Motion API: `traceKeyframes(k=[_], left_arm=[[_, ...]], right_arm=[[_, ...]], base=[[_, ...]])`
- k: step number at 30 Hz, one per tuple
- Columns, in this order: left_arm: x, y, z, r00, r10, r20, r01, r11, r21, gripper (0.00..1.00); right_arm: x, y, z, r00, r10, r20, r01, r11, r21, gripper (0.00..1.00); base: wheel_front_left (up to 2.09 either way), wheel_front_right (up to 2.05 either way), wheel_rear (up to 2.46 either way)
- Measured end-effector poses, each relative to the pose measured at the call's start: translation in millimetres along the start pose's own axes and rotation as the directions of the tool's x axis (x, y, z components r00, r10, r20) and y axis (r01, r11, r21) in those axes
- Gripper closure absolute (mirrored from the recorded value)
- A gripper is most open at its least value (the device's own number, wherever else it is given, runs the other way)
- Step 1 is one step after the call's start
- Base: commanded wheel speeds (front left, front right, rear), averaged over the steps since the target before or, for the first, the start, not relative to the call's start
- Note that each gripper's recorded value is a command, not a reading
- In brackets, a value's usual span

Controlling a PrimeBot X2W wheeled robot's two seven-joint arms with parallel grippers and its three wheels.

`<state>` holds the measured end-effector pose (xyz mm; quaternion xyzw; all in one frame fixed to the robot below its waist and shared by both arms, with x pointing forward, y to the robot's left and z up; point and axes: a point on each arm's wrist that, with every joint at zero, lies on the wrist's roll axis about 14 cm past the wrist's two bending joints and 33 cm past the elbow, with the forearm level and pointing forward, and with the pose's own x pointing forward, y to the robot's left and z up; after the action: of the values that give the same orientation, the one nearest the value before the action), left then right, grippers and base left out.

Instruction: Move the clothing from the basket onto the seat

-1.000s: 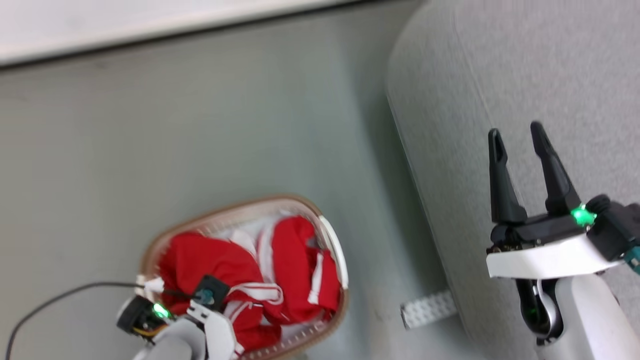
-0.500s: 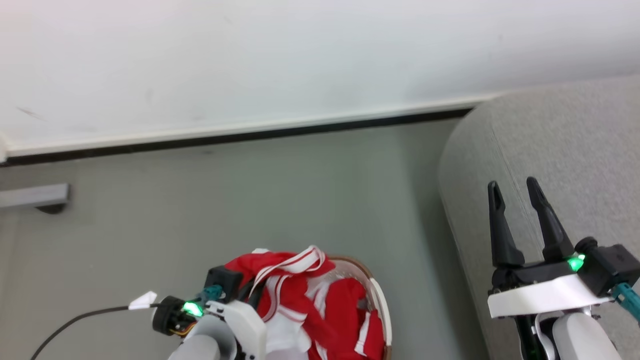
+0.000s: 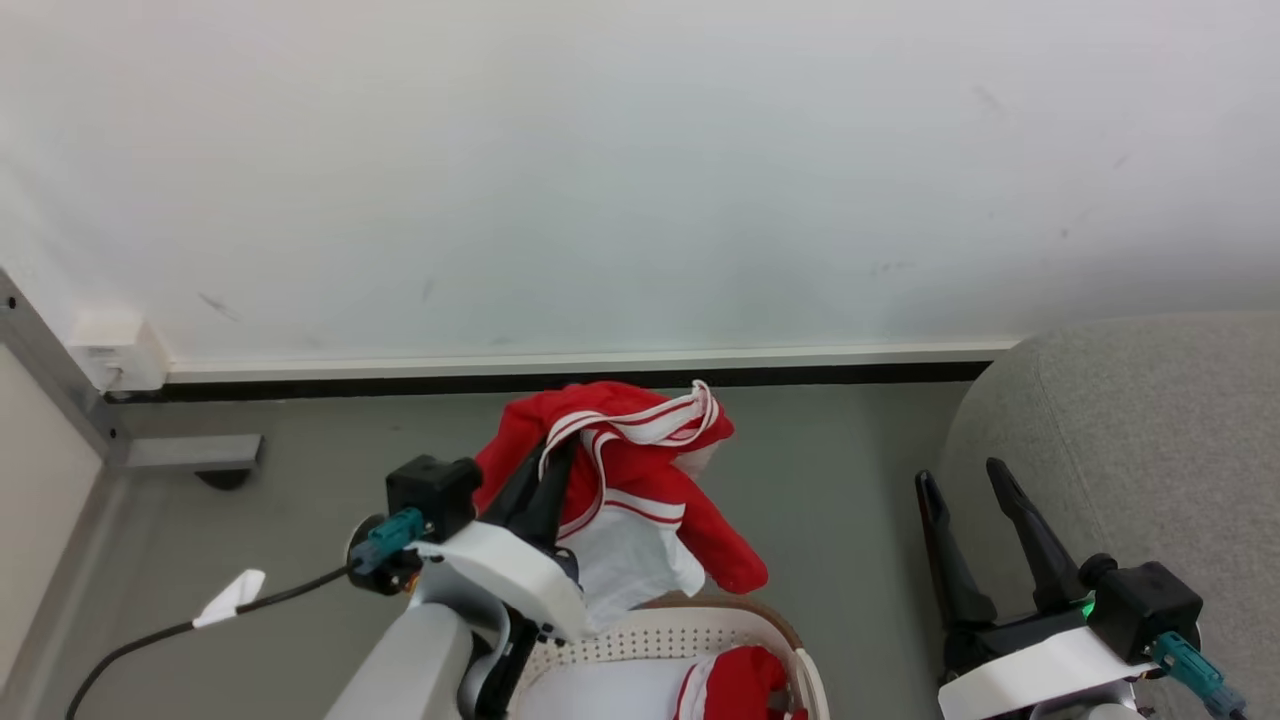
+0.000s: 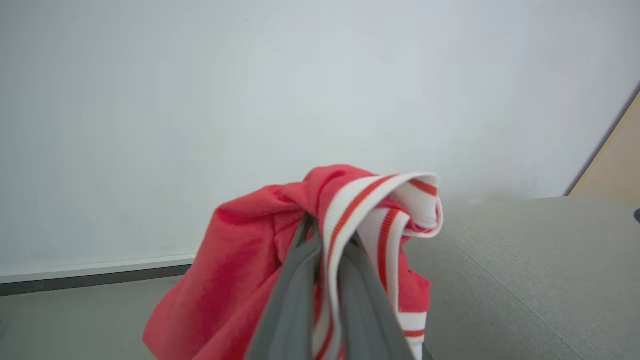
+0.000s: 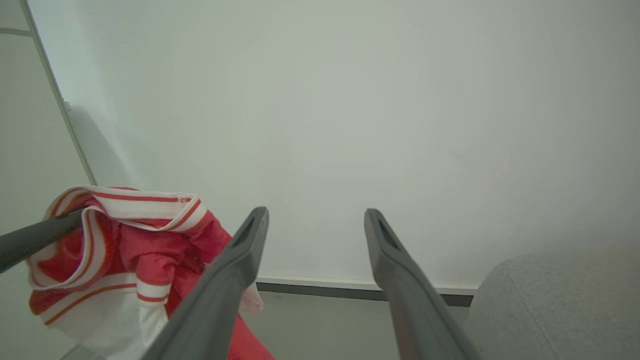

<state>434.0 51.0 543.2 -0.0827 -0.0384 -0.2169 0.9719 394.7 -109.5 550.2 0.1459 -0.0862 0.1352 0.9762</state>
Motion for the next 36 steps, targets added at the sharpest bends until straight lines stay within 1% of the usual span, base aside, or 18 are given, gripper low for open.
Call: traceKeyframes(k=[4,10,12,21,27,31,32,34,36], left_arm=[[2,-5,34,0.996,-0.01,0.086,0.012,1.0,-0.029,1.0],[8,-14,77,0.982,-0.038,0.185,0.044,0.999,-0.03,1.0],[9,-17,85,0.979,-0.047,0.2,0.054,0.998,-0.033,1.0],[10,-22,97,0.972,-0.054,0.23,0.067,0.997,-0.048,1.0],[8,-22,97,0.972,-0.057,0.228,0.069,0.997,-0.046,1.0],[4,-22,92,0.976,-0.056,0.21,0.067,0.997,-0.044,1.0],[4,-22,92,0.976,-0.056,0.21,0.067,0.997,-0.044,1.0],[0,-21,89,0.978,-0.052,0.2,0.063,0.997,-0.046,1.0],[-4,-20,87,0.98,-0.05,0.193,0.06,0.997,-0.048,1.0]], right_arm=[[-1,12,-2,0.999,0.033,-0.007,-0.033,0.999,0.006,0.0],[-5,25,-9,0.997,0.066,-0.029,-0.066,0.998,0.014,0.0],[-6,27,-10,0.997,0.074,-0.032,-0.073,0.997,0.016,0.0],[-5,41,-17,0.992,0.117,-0.051,-0.116,0.993,0.028,0.0],[-4,64,-28,0.978,0.192,-0.087,-0.19,0.981,0.025,0.0],[3,96,-24,0.956,0.286,-0.071,-0.282,0.957,0.065,0.0],[3,96,-24,0.956,0.286,-0.071,-0.282,0.957,0.065,0.0],[6,115,-25,0.937,0.341,-0.072,-0.336,0.939,0.072,0.0],[8,124,-27,0.926,0.369,-0.077,-0.363,0.929,0.075,0.0]], base=[[0.0,0.0,0.0],[0.0,0.0,0.0],[0.0,0.0,0.0],[0.0,0.0,0.0],[0.0,0.0,0.0],[0.0,0.0,0.0],[0.0,0.0,0.0],[0.0,0.0,0.0],[0.0,0.0,0.0]])
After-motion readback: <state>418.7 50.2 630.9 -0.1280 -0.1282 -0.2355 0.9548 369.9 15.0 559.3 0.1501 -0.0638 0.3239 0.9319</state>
